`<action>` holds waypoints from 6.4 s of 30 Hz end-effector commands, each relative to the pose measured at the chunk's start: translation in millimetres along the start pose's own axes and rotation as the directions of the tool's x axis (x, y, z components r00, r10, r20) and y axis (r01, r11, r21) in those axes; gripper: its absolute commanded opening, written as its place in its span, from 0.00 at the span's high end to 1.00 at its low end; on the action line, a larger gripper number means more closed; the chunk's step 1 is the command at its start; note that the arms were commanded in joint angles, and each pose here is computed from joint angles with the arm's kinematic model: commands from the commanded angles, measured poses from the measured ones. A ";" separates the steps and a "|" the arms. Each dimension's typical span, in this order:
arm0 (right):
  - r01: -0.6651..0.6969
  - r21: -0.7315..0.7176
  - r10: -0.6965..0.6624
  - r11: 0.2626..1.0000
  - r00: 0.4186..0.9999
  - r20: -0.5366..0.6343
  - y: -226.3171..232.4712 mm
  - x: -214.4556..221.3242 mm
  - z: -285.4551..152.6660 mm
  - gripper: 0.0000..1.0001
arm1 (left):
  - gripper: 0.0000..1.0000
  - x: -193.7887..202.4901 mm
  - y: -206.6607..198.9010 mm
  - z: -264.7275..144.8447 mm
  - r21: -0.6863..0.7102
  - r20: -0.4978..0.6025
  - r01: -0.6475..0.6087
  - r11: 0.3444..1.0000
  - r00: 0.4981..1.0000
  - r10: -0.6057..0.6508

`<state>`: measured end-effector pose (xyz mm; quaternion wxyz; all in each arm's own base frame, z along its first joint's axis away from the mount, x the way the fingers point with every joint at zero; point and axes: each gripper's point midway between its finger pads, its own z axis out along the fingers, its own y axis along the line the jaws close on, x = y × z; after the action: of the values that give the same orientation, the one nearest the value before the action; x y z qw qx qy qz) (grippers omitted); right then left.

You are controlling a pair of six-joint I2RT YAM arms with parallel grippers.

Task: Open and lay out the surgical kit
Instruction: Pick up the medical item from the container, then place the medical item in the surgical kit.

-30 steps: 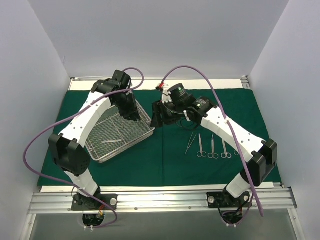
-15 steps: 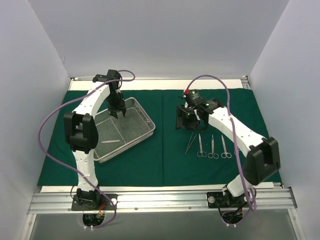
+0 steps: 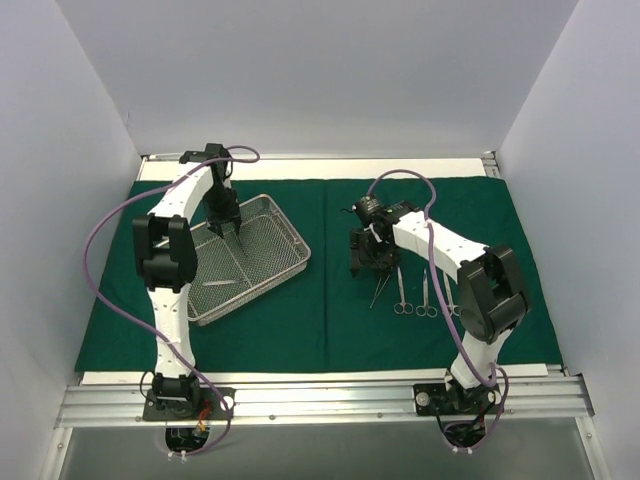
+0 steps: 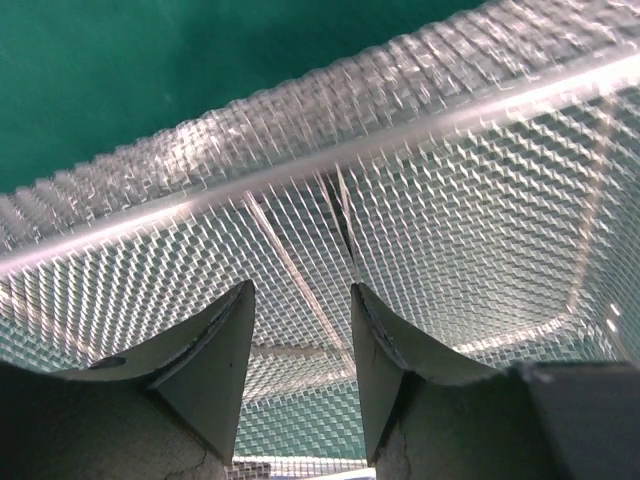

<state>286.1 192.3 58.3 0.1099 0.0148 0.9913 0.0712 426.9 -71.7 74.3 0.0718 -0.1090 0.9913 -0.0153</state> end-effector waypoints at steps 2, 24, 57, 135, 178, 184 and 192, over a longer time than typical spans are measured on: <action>-0.018 0.019 0.017 1.000 0.999 0.047 2.5 -16.4 -19.2 0.45 | 0.48 -18.4 1.4 9.4 -0.011 0.027 -0.019 1.000 0.999 0.019; -0.010 -0.008 0.010 1.000 0.998 0.067 -2.1 -19.7 -25.0 0.45 | 0.64 -3.8 -8.2 55.4 -0.050 -0.027 -0.002 0.999 1.000 0.001; -0.008 -0.029 0.008 1.000 0.999 0.031 -31.5 -15.9 -22.2 0.45 | 0.71 -2.1 -11.1 6.3 0.018 0.178 0.137 0.990 0.974 -0.138; 0.282 -0.931 -0.079 0.234 0.959 0.271 161.2 -8.8 -226.1 0.49 | 0.98 148.8 -191.4 -268.6 0.960 0.280 -0.281 -0.008 0.954 0.107; -0.053 -0.037 0.053 0.998 0.999 0.011 -18.6 19.9 -7.3 1.00 | 0.06 102.2 21.9 -126.6 0.186 0.268 -0.046 0.981 0.963 -0.005; -0.012 0.022 0.012 1.000 1.000 0.000 -7.6 29.2 6.0 1.00 | 0.06 102.8 20.6 -122.4 0.276 0.232 -0.015 0.961 0.971 -0.052; -0.015 0.043 0.016 0.999 0.999 -0.037 -5.7 44.7 16.7 1.00 | 0.06 103.3 32.7 -112.3 0.220 0.169 0.009 0.975 0.984 -0.048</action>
<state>248.5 200.2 32.4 0.0934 0.0090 0.9926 0.0772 304.6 -66.2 163.3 0.1713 -0.1219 0.9693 -0.1276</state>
